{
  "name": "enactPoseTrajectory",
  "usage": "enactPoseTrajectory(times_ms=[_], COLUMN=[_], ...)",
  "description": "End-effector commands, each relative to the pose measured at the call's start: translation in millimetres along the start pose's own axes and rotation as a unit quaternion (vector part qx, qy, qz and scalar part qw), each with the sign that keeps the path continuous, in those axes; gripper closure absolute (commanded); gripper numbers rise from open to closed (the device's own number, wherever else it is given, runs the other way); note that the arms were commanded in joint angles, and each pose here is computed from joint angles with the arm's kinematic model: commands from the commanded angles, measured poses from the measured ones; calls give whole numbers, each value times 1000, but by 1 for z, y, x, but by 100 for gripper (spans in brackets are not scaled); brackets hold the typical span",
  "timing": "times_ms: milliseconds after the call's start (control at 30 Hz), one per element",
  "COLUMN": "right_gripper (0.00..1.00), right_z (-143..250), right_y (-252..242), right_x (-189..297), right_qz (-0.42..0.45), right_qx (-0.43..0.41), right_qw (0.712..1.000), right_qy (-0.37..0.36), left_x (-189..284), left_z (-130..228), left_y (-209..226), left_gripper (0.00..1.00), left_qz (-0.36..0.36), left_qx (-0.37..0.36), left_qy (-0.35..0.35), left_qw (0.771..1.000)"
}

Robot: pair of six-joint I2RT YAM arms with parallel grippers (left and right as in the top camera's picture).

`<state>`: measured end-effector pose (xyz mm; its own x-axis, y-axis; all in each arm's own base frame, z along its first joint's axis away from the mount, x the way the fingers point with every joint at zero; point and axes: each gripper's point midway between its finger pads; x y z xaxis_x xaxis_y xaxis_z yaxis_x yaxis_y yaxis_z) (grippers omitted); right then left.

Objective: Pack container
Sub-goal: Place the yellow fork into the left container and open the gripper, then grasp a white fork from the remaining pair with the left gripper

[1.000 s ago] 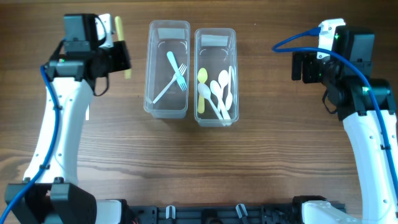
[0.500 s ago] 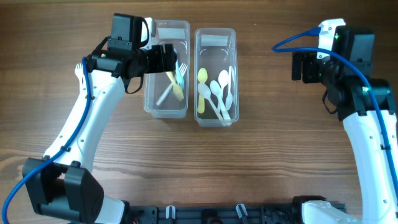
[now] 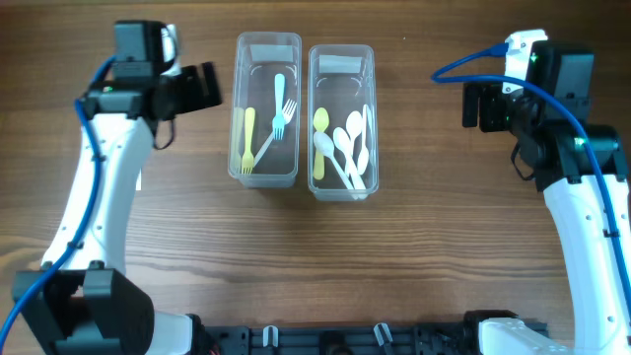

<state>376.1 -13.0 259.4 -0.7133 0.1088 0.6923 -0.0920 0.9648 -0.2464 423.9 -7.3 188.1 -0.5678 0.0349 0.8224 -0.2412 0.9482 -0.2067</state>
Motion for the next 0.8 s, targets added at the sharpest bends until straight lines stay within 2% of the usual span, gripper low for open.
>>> enactPoseTrajectory(times_ms=[0,33,200,233,300,333,367,433,500,633,767], right_gripper=[0,0,0,0,0,0,0,0,0,0,0], right_z=[-1,-1,-1,-1,-1,-1,-1,-1,-1,-1,-1], right_y=[-4,-4,-4,-4,-4,-4,-4,-4,-4,-4,-4], right_x=[-2,-2,-2,-2,-2,-2,-2,-2,-2,-2,-2], right_qz=[11,11,11,11,11,11,11,11,11,11,11], right_qx=[4,3,4,4,4,4,4,4,4,4,4], right_qw=[1000,1000,1000,1000,1000,1000,1000,1000,1000,1000,1000], right_qy=[2,2,2,2,2,2,2,3,2,2,2], left_x=[10,5,-23,-30,-47,-54,-61,-75,-87,-108,-112], left_z=[-4,1,21,25,37,42,47,57,63,70,64], left_y=[69,85,123,129,141,144,147,152,154,160,165], left_gripper=[0,1,17,23,47,56,60,61,53,54,51], left_qz=[-123,-134,-162,-166,-175,-177,-179,-182,-184,-184,-185], left_qx=[-14,2,34,38,46,48,50,49,49,38,41], left_qy=[-3,13,67,78,107,119,130,152,163,174,161], left_qw=[992,991,984,982,978,976,974,970,968,967,969])
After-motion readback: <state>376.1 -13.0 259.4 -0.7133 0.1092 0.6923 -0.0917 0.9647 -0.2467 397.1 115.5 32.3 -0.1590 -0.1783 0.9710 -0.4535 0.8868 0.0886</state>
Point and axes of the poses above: each gripper's point midway between its finger pads, its own x axis back along the fingers, its own y axis along the line the jaws close on, z = x × y, and after that the axes turned 6 degrees about x, right-handed
